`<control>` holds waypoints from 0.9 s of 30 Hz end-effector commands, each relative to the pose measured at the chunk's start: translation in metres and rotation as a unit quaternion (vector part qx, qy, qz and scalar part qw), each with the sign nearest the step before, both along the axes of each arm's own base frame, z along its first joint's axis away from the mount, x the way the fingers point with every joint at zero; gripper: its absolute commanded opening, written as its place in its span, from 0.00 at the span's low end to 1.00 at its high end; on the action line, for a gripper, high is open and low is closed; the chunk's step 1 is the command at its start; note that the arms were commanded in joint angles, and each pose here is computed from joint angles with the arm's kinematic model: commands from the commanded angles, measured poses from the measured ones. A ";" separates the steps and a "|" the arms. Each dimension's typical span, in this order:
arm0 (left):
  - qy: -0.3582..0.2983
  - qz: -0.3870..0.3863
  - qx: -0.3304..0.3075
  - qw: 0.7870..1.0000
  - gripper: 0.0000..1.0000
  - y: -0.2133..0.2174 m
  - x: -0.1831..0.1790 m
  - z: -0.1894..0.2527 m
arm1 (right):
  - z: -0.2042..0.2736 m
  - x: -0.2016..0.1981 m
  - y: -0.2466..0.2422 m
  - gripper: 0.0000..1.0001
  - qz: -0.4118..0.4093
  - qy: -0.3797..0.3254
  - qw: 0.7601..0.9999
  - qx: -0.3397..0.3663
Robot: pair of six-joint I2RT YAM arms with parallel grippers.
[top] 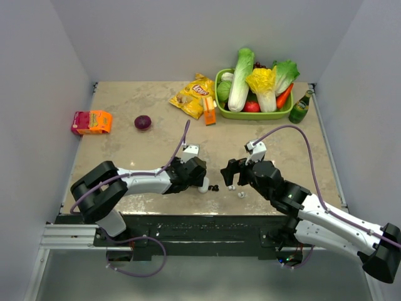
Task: Insert the wireless bluetooth earbuds into the charging case
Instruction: Pick up the charging case at the center of the board.
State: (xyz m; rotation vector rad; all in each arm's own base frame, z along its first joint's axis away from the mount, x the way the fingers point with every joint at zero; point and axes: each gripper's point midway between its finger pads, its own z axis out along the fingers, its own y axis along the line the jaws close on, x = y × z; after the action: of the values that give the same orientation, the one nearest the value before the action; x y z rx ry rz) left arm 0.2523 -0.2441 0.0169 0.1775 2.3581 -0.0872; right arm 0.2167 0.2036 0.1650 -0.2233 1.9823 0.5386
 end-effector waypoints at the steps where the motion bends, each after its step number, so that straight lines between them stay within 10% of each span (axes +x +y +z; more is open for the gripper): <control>1: 0.005 -0.019 0.018 1.000 0.91 -0.003 0.000 -0.006 | 0.004 0.000 0.003 0.96 0.002 -0.005 1.000 0.014; 22: 0.034 -0.036 0.064 0.997 0.76 0.015 -0.011 -0.018 | 0.002 0.002 0.005 0.96 0.004 -0.004 1.000 0.008; 27: 0.013 -0.039 0.051 0.998 0.24 0.011 -0.007 -0.011 | 0.005 0.002 0.007 0.96 0.005 -0.004 1.000 0.013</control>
State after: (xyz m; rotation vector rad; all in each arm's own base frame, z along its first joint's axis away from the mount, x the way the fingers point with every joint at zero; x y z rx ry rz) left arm 0.2549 -0.2492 0.0170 0.2388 2.3506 -0.0905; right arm 0.2173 0.2043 0.1602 -0.2290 1.9967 0.5273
